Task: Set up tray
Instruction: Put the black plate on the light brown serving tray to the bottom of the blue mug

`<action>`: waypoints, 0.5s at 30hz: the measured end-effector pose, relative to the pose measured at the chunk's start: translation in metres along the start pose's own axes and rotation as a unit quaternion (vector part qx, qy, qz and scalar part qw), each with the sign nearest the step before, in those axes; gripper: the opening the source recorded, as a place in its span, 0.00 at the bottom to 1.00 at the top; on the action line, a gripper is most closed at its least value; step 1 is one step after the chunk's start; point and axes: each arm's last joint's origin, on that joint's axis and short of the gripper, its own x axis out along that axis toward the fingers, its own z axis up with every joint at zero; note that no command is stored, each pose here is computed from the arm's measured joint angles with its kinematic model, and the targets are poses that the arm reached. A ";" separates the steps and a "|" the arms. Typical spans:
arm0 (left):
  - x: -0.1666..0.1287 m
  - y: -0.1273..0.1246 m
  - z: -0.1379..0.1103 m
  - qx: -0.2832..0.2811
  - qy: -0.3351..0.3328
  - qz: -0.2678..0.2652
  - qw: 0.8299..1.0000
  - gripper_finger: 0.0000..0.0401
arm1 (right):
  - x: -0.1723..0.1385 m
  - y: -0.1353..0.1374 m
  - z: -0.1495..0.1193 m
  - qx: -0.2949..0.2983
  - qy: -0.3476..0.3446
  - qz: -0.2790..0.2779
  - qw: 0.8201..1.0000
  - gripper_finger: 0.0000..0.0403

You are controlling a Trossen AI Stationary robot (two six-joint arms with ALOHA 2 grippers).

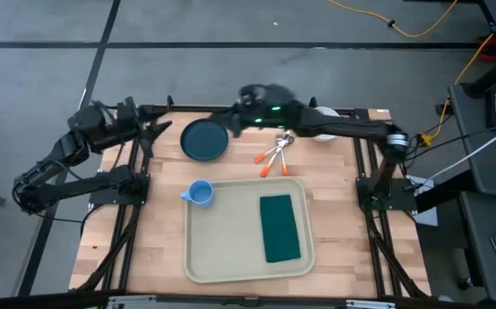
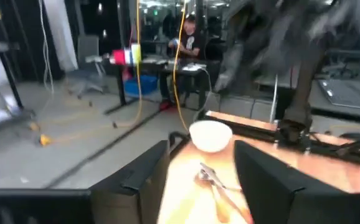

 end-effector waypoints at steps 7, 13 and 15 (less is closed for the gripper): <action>0.008 0.002 -0.010 0.118 0.142 0.023 0.983 0.44 | -0.077 0.065 0.044 -0.076 -0.057 -0.007 0.995 0.35; 0.039 0.002 -0.034 0.188 0.326 -0.040 0.925 0.44 | -0.100 0.076 0.046 -0.102 -0.036 -0.030 0.994 0.35; 0.053 0.003 -0.047 0.216 0.398 -0.056 0.890 0.44 | -0.099 0.075 0.044 -0.102 -0.029 -0.034 0.994 0.35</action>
